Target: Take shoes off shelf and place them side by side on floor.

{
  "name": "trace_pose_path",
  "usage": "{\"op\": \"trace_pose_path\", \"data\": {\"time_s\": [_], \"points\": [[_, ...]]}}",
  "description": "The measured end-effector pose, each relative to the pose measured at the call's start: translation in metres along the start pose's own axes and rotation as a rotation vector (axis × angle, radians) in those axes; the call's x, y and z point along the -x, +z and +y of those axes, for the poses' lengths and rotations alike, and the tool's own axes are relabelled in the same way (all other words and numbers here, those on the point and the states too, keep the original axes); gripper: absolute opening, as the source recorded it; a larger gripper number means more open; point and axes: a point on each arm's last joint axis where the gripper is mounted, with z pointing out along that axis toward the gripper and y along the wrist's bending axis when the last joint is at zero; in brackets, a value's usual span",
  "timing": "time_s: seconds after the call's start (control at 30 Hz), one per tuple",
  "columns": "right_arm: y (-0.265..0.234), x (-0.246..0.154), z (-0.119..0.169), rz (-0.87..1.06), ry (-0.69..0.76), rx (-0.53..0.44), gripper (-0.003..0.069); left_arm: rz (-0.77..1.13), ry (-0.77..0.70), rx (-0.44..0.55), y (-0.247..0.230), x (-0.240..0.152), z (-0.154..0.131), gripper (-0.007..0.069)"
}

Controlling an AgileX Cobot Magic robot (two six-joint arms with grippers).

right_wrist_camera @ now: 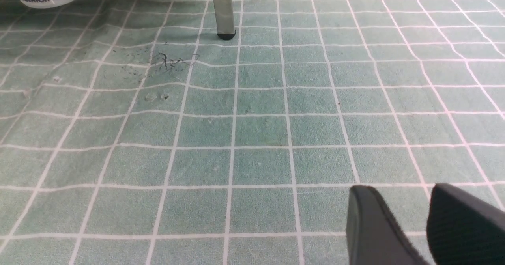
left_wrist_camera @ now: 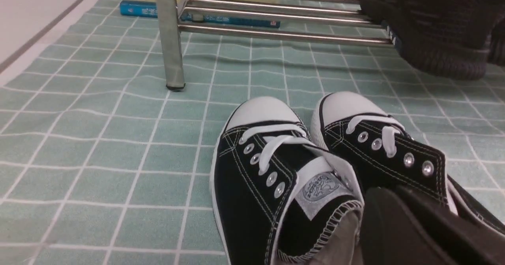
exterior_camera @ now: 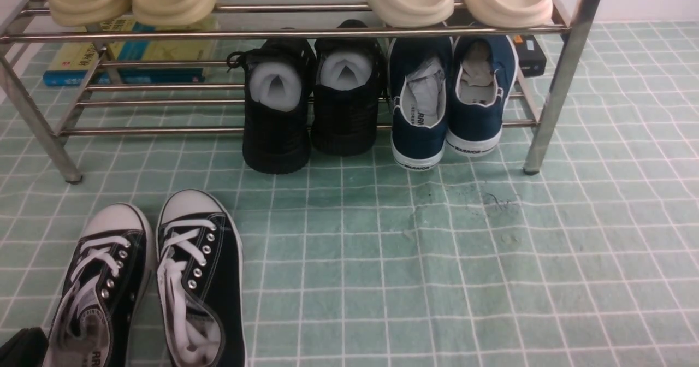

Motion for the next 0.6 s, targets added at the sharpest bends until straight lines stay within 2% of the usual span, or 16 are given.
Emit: {"op": "trace_pose_path", "data": {"time_s": [0.3, 0.6], "points": [[0.0, 0.0, 0.0, 0.0, 0.0, 0.0, 0.0239, 0.123, 0.003, 0.029, -0.001, -0.011, 0.002, 0.0054], [0.0, 0.0, 0.0, 0.0, 0.0, 0.0, 0.0239, 0.13, -0.007, 0.074, -0.002, -0.011, 0.005, 0.0054]]}}
